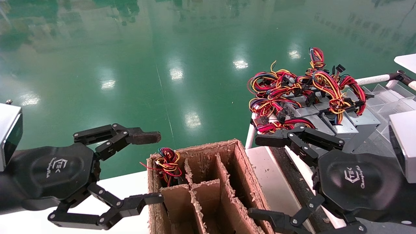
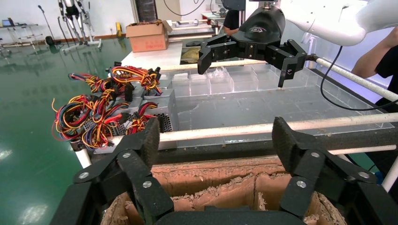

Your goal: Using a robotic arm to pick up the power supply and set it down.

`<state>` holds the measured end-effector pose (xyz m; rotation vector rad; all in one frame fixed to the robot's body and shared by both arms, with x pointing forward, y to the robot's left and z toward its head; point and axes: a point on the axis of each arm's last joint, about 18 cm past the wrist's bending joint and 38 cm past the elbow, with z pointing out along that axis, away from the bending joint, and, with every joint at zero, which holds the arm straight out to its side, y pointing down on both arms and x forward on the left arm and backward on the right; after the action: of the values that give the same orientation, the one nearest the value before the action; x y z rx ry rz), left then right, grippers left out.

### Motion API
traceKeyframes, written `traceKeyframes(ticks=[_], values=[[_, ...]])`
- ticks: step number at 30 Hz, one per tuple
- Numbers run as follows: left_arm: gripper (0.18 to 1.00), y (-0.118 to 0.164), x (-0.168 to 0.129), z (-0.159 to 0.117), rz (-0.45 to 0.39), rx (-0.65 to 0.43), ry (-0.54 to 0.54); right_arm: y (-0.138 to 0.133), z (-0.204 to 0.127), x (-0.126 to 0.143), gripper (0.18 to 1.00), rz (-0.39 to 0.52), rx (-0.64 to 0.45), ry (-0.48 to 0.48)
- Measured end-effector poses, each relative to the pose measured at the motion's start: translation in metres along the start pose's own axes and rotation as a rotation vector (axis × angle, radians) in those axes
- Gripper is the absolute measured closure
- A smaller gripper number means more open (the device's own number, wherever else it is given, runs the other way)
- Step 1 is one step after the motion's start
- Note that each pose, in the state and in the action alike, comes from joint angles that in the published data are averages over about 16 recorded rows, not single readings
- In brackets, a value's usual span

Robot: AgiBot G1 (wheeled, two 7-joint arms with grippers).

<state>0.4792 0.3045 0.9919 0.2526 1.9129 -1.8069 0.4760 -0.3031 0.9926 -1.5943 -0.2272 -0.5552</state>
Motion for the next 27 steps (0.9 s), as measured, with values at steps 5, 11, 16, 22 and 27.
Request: traceKeyframes(ticks=[5,11,16,22,27], values=[[0.343,0.0000,0.0000,0.0000,0.000,0.000,0.000,0.0000,0.0000,0.0000,0.178,0.000,0.000,0.000],[0.439,0.0000,0.0000,0.0000,0.000,0.000,0.000,0.0000,0.0000,0.0000,0.178,0.000,0.000,0.000],[0.551,0.0000,0.0000,0.0000,0.000,0.000,0.000,0.0000,0.0000,0.0000,0.178,0.000,0.000,0.000],[0.702,0.0000,0.0000,0.0000,0.000,0.000,0.000,0.0000,0.0000,0.0000,0.178,0.000,0.000,0.000],[0.805,0.0000,0.0000,0.0000,0.000,0.000,0.000,0.0000,0.0000,0.0000,0.178,0.000,0.000,0.000]])
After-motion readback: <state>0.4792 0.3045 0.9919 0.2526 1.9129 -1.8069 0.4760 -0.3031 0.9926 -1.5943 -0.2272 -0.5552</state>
